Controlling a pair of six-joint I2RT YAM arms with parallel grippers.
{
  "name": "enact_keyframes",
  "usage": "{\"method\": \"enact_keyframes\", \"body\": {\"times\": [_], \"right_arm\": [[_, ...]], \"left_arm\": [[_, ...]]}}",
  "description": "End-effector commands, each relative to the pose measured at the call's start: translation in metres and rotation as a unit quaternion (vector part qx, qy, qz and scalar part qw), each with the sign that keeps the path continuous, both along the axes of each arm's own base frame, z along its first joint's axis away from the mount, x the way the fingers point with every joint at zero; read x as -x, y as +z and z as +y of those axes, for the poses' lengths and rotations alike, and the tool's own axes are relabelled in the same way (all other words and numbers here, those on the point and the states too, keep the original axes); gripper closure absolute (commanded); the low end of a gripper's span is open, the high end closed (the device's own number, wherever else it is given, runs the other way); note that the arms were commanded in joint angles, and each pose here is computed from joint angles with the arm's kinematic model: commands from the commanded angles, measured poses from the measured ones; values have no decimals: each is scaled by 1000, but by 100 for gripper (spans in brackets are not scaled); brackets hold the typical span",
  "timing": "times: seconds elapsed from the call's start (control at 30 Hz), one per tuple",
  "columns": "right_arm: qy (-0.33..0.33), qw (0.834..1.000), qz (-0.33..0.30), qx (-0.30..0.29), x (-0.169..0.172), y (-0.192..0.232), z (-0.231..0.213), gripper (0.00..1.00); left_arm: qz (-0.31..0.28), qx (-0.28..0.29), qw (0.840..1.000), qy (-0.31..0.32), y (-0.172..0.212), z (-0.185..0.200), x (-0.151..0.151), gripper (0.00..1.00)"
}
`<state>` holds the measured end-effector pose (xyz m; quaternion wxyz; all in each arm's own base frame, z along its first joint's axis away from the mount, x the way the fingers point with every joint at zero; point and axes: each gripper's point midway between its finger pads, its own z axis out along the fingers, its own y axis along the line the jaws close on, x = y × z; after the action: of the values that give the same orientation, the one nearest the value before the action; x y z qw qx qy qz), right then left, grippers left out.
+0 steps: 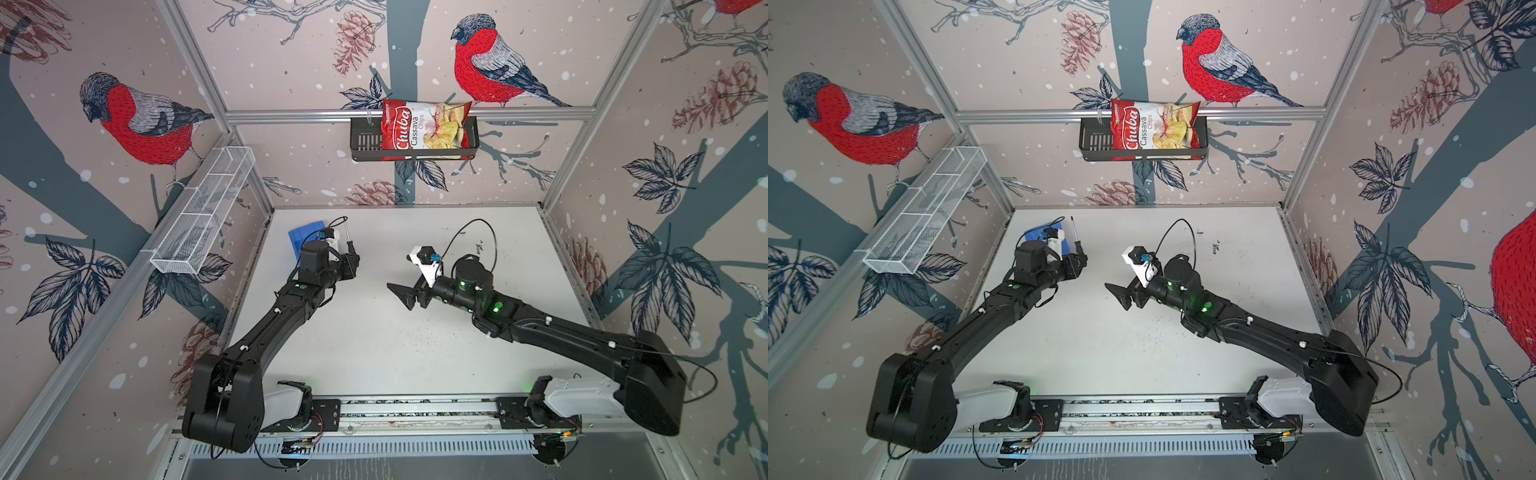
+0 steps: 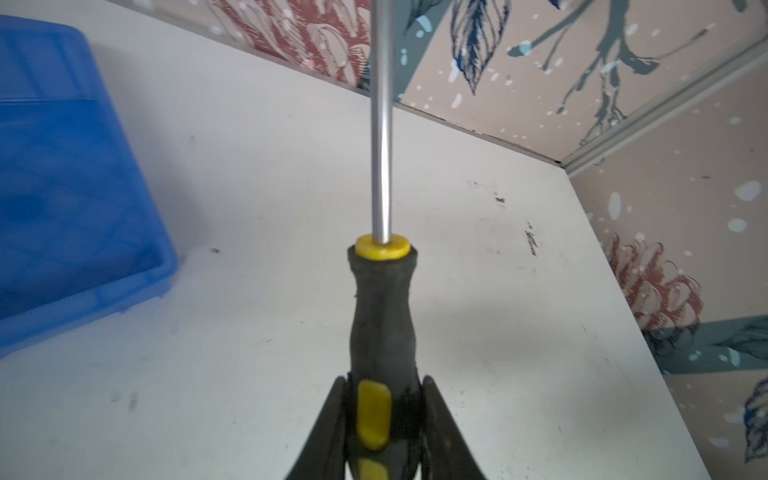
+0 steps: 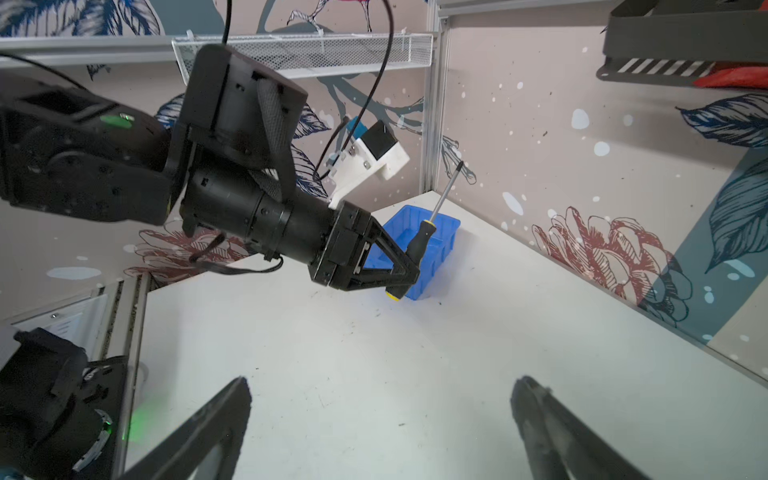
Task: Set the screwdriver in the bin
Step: 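Move the left gripper with the screwdriver over the blue bin while the right arm withdraws, then lower the screwdriver into the blue bin and open the left gripper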
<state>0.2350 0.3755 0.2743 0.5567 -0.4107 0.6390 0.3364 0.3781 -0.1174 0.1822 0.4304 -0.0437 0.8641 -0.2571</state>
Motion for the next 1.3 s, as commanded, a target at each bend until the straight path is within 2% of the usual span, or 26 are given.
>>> {"method": "enact_keyframes", "body": {"times": [0.0, 0.23, 0.43, 0.83, 1.13, 1.27], "right_arm": [[2, 999, -33, 3, -4, 8, 14, 1], [9, 998, -56, 18, -8, 12, 37, 1], [16, 998, -64, 19, -9, 15, 52, 1], [16, 997, -64, 41, -11, 3, 56, 1], [19, 996, -60, 57, -12, -5, 60, 2], [22, 996, -58, 57, -12, -5, 62, 1]], "left_arm": [[34, -15, 997, 62, -9, 34, -9, 91], [49, -55, 989, 127, -14, 82, -31, 91], [91, -98, 979, 157, -36, 111, -55, 91], [216, -157, 950, 163, -97, 142, -91, 90], [290, -170, 931, 143, -139, 144, -99, 90], [305, -174, 925, 144, -148, 146, -100, 90]]}}
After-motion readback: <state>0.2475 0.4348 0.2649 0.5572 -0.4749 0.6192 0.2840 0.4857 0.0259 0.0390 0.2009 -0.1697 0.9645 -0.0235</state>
